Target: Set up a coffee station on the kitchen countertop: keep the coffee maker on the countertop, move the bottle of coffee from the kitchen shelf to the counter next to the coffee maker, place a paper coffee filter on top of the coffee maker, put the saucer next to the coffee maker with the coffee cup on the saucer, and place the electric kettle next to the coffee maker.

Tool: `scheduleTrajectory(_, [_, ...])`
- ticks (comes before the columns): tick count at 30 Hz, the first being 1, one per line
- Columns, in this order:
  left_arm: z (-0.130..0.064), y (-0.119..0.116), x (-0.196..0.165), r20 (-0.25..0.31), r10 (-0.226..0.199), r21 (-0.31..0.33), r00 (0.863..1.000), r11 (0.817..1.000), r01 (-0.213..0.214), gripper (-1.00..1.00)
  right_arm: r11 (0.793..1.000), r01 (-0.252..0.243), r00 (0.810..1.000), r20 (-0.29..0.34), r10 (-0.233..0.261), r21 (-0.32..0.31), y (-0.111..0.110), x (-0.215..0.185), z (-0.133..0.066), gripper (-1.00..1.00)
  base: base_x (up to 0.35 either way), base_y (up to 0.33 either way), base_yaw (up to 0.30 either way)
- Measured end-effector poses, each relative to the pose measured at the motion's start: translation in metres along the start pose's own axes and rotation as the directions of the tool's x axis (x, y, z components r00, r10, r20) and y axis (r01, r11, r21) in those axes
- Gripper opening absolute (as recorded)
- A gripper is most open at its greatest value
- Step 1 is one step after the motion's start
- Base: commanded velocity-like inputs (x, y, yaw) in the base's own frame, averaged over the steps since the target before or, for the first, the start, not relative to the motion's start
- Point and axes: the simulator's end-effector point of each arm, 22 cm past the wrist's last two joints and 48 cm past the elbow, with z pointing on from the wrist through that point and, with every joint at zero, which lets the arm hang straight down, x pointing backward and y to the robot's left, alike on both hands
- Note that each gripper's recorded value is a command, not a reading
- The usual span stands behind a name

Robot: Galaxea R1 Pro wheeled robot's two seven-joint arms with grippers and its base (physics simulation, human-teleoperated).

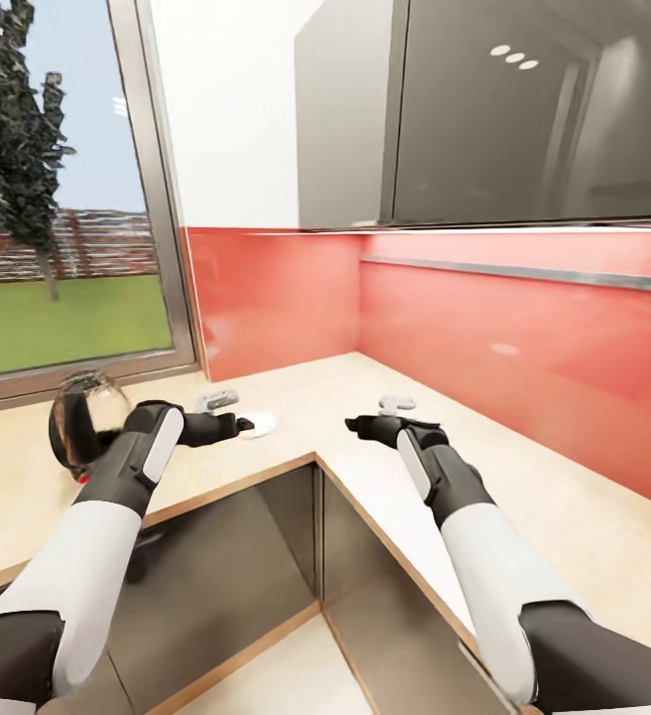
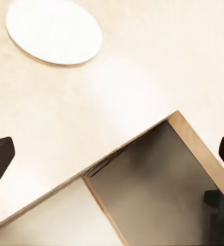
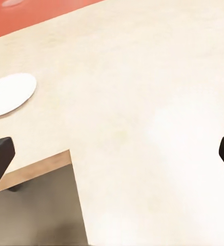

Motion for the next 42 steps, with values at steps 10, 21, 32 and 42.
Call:
scheduleTrajectory(10, [0.0, 0.001, 0.0, 0.0, 0.0, -0.001, 1.0, 1.0, 0.0, 1.0, 1.0, -0.003, 1.0, -0.016, 0.003, 0.0, 0.0, 0.007, 0.002, 1.0, 0.144, 0.007, 0.0])
scheduleTrajectory(21, [0.0, 0.001, 0.0, 0.0, 0.0, -0.002, 1.0, 1.0, 0.0, 1.0, 0.999, -0.038, 0.999, -0.014, 0.038, -0.019, 0.004, 0.007, 0.002, 1.0, 0.106, 0.019, 0.0])
scheduleTrajectory(32, [0.001, 0.0, 0.001, -0.002, -0.001, 0.0, 1.0, 1.0, 0.001, 1.0, 0.999, -0.044, 0.998, -0.049, 0.043, -0.015, 0.002, 0.023, 0.006, 1.0, 0.056, 0.045, 0.0])
scheduleTrajectory(42, [0.002, -0.003, 0.002, -0.004, -0.001, 0.005, 1.0, 1.0, 0.001, 1.0, 0.999, -0.044, 0.998, -0.05, 0.043, -0.015, 0.002, 0.023, 0.007, 1.0, 0.108, 0.136, 0.0])
